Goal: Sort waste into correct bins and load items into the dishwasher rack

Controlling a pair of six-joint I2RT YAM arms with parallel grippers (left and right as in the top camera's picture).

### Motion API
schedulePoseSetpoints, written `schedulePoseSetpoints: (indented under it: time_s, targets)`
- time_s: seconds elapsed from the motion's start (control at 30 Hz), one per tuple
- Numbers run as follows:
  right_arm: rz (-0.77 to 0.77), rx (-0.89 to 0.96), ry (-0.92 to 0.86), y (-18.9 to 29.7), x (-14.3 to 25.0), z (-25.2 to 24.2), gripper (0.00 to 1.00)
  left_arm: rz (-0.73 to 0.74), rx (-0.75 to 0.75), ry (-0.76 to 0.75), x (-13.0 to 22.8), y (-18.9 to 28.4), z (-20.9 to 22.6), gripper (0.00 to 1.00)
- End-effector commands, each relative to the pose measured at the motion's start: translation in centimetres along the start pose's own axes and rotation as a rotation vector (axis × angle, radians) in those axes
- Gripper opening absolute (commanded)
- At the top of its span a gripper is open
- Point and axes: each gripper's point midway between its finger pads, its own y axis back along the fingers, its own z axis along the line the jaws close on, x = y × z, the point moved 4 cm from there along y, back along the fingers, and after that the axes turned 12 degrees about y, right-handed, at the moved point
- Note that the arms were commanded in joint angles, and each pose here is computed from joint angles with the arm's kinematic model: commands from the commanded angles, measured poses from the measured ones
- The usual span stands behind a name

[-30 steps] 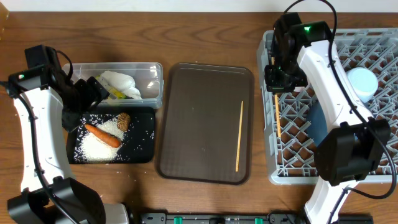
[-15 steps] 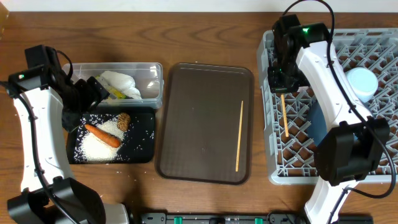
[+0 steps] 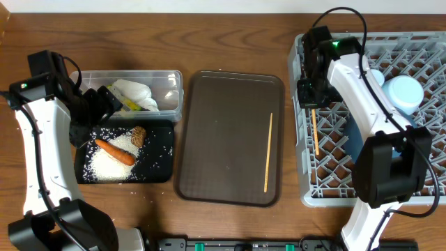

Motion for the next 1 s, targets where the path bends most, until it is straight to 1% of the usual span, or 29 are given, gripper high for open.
schedulePoseSetpoints:
  time_s: [0.0, 0.23, 0.27, 0.33, 0.43, 0.5, 0.67, 0.77, 0.9, 0.97]
  targets:
    - [0.006, 0.011, -0.031, -1.0, 0.1, -0.7, 0.01, -0.014, 0.002, 0.0, 0.0, 0.5, 0.2, 0.98]
    - [-0.012, 0.01, -0.033, -1.6, -0.2, -0.6, 0.01, -0.014, 0.002, 0.001, 0.0, 0.5, 0.2, 0.98]
    - [-0.012, 0.01, -0.033, -1.6, -0.2, -0.6, 0.03, -0.014, 0.002, 0.0, 0.0, 0.5, 0.2, 0.98]
    - [-0.011, 0.011, -0.033, -1.6, -0.2, -0.6, 0.16, -0.014, 0.002, 0.001, 0.0, 0.5, 0.2, 0.98]
    - [-0.007, 0.011, -0.033, -1.6, -0.1, -0.7, 0.25, -0.014, 0.002, 0.001, 0.0, 0.5, 0.2, 0.98]
    - [-0.007, 0.011, -0.032, -1.4, -0.1, -0.7, 0.28, -0.014, 0.002, 0.001, 0.0, 0.5, 0.2, 0.98]
    - [-0.019, 0.009, -0.034, 0.7, -0.5, -0.9, 0.28, -0.014, 0.002, 0.001, 0.0, 0.5, 0.2, 0.98]
    - [-0.034, -0.066, -0.023, 3.5, -0.8, 0.3, 0.3, -0.014, 0.002, 0.001, 0.0, 0.5, 0.2, 0.98]
    - [-0.067, -0.241, 0.016, 6.9, -1.0, 3.6, 0.32, -0.014, 0.002, 0.001, 0.0, 0.5, 0.2, 0.98]
    - [-0.079, -0.293, 0.048, 7.6, -1.1, 5.4, 0.32, -0.014, 0.002, 0.0, 0.0, 0.5, 0.2, 0.98]
